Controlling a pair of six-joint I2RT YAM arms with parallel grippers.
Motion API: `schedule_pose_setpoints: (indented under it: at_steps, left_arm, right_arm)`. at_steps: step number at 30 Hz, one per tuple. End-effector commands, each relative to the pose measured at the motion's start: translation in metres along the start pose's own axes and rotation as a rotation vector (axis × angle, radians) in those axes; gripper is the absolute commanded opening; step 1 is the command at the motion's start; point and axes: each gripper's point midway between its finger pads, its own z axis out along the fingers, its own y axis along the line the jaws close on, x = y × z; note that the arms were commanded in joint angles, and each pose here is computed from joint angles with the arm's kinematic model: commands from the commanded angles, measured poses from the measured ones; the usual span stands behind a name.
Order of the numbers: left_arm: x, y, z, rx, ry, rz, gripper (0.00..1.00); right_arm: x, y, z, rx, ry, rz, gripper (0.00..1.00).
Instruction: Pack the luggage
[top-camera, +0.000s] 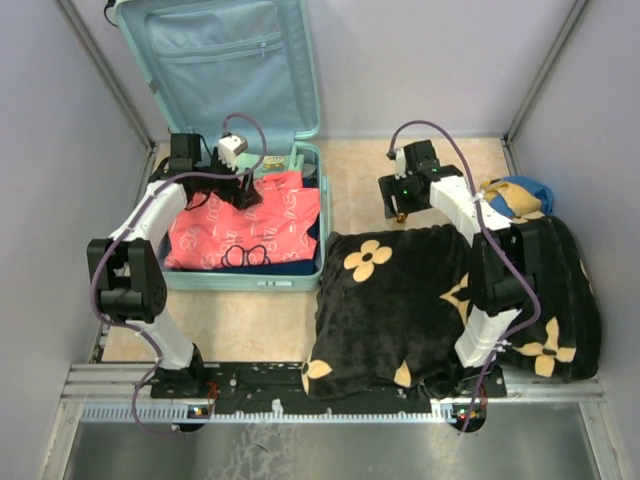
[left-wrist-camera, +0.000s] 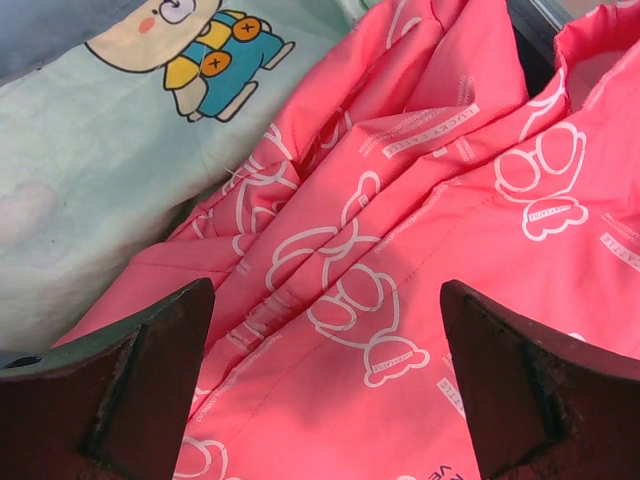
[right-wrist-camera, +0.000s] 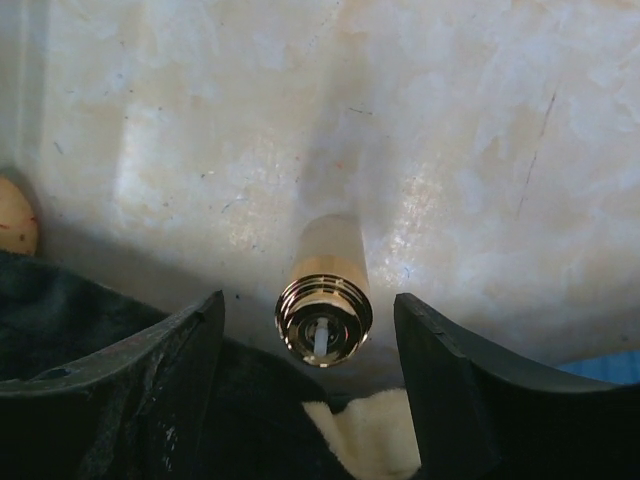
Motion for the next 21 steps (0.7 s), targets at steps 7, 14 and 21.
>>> schedule_pose_setpoints:
  at_steps: [7, 14, 21]
  left_arm:
    - [-0.021, 0.012, -0.001, -0.033, -0.036, 0.017, 1.0]
    - [-0.028, 0.009, -0.007, -0.033, -0.05, 0.029, 1.0]
    - [-0.055, 0.002, -0.021, -0.03, -0.13, 0.087, 1.0]
  right_arm:
    - [0.01, -0.007, 0.032, 0.061, 0.043, 0.036, 0.48]
    - [-0.007, -0.004, 0.014, 0.046, -0.001, 0.035, 0.2]
    - [-0.059, -0.003, -0.037, -0.013, -0.18, 0.03, 0.1]
